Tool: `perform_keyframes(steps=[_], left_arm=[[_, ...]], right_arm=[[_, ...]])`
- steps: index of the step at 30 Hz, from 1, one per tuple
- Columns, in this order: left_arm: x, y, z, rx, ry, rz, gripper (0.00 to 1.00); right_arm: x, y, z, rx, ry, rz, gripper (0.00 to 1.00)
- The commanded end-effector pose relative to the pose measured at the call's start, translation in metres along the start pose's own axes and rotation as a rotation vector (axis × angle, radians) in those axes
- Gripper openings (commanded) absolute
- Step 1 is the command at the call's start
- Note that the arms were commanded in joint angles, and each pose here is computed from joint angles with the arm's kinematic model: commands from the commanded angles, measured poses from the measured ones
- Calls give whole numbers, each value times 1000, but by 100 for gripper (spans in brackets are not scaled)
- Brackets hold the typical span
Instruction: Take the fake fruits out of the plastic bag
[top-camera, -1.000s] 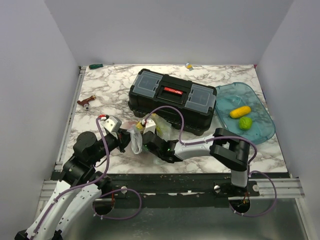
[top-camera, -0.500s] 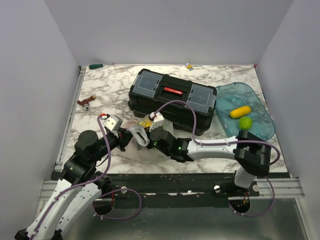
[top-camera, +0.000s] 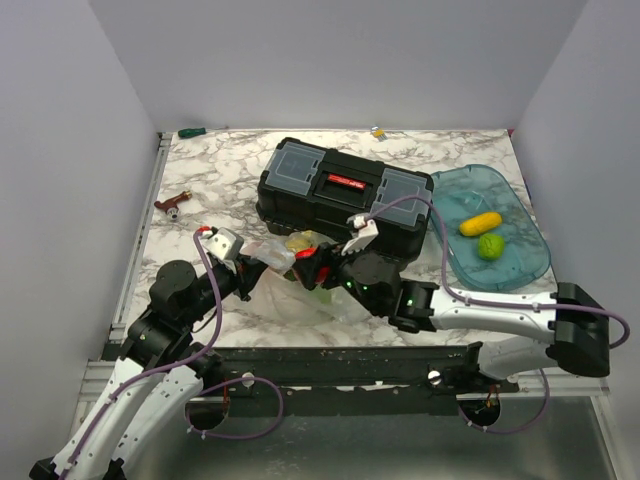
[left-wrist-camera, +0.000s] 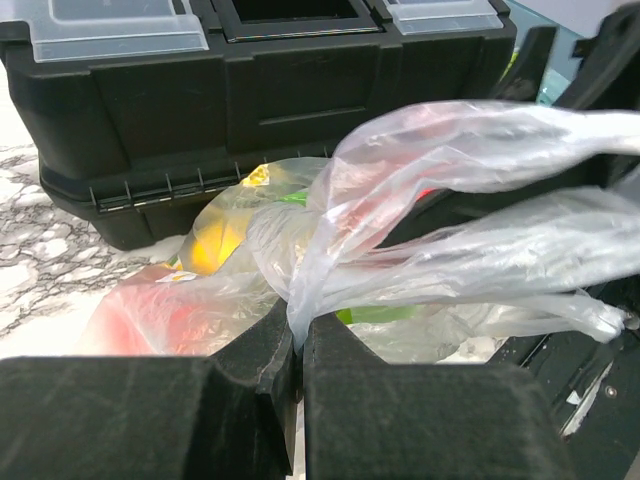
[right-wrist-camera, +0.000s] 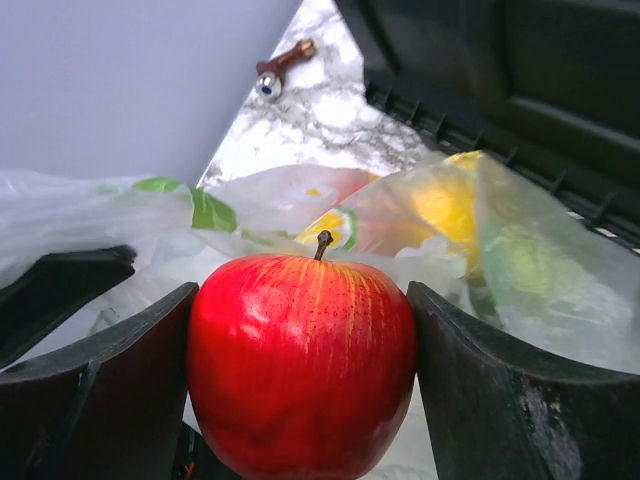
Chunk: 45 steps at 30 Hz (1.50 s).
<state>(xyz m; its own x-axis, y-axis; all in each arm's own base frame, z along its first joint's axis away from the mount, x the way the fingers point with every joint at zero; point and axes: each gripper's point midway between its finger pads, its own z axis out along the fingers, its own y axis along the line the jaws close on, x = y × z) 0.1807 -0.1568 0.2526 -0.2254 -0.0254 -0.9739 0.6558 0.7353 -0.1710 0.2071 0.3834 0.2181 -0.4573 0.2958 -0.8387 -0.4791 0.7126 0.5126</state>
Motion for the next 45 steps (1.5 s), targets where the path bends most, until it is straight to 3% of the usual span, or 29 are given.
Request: perform_keyframes(steps=[1,19,22,27,33,40,45], left_arm=[[-8,5,-1,-28,-21,14,0],[-3,5,5,-21,8,-3,0],[-2,4,6,-10,14,-8,0],[0,3,8,-2,25,-14,0],[-3,3,6,-5,12,-10,0],[-7,2,1,-9,-16,0,0],[-7,0,0,1,-19,-2,0]], right_arm=[[-23,-29,-20,108,-88,-25,33],[-97,-161,-159,611,-295,-73,33],[-103,-182,-177,704,-352,-87,38],[-116,-198,-186,827,-409,-125,37],[-130,-258,-180,1106,-322,-129,35],[-149,-327,-190,1251,-337,-7,33],[-139,-383,-196,1332,-279,122,32]])
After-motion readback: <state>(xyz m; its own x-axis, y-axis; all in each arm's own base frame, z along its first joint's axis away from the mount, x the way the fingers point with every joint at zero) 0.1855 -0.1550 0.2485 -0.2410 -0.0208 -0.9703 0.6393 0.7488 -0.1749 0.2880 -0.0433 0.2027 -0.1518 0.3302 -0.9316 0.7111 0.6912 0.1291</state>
